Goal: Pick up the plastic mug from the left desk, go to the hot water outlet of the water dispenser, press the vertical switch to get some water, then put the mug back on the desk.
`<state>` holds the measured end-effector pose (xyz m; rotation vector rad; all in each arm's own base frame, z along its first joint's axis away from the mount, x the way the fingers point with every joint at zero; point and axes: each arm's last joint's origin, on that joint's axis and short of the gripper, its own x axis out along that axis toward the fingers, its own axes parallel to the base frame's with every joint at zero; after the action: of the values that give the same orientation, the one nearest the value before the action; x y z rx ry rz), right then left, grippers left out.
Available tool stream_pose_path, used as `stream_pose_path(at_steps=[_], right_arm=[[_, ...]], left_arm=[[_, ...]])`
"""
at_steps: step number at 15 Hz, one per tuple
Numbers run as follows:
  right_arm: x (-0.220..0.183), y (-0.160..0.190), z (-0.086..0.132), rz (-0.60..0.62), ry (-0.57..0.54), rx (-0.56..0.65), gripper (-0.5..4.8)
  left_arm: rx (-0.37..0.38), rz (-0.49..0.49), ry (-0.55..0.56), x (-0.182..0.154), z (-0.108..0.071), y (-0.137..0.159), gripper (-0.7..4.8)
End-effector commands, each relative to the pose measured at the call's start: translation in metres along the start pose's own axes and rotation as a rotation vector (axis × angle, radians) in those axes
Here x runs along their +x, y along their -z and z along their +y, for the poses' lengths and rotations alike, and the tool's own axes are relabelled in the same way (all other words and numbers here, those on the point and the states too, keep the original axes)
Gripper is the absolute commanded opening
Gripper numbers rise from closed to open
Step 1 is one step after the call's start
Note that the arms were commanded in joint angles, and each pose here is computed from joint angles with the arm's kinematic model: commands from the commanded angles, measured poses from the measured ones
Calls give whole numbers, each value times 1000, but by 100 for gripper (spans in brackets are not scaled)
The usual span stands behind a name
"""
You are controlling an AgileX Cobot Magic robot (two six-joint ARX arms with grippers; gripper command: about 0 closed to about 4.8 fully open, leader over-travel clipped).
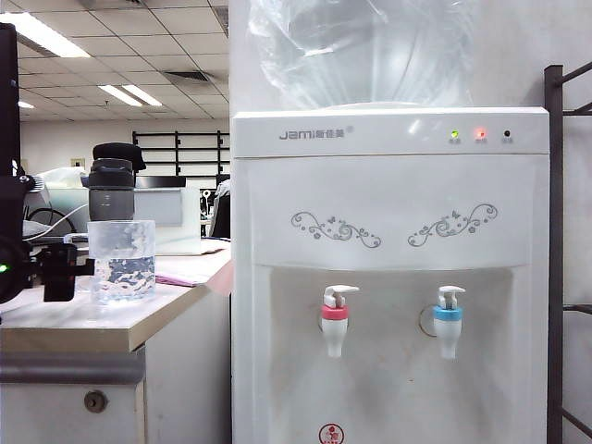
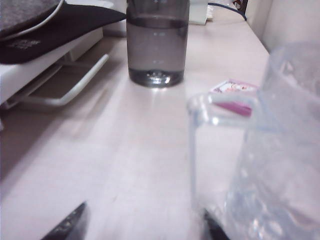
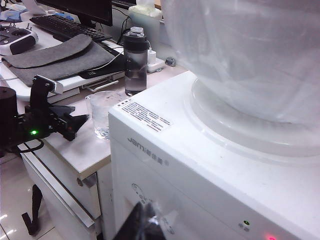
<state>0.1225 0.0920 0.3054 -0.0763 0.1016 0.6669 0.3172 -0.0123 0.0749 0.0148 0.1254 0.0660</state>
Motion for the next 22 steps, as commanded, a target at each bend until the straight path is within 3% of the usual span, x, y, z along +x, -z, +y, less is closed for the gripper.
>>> stream_pose_path(at_steps=[1,3,5,7,10,12,14,16,17,18,19,22], right_arm=[[0,-2,0,-14,2,5,-5],[0,-2,0,-14,2,5,-5],[0,-2,0,-14,2,5,-5],[0,-2,0,-14,2,5,-5],[0,-2,0,-14,2,5,-5],[-1,0,0,-11,1,5,-5],[-19,12,1,-42,0,4,-5],[-55,39,0,-135,31,3,-5],[-63,42,-11,-136,132,6,-5],[-65,43,-15,-135,180,9,-5],[-71,45,-24,-144,321,12,-5],[-75,58,-27,-154,396,12,-5]], left_arm=[[-27,-43,50,-13,0,-11,290],[-25,-35,64,-25,-2,-13,290],[-19,-41,84,-59,-3,-23,290],[16,-116,76,-105,4,-41,290],[18,-100,79,-115,6,-40,290],[24,-26,67,-123,6,-46,290],[22,-41,85,-136,8,-60,290],[6,-189,86,-167,12,-92,290],[-8,-315,80,-181,15,-107,290],[-12,-350,80,-185,15,-111,290],[-22,-441,79,-198,17,-117,290],[-36,-563,76,-216,20,-124,290]])
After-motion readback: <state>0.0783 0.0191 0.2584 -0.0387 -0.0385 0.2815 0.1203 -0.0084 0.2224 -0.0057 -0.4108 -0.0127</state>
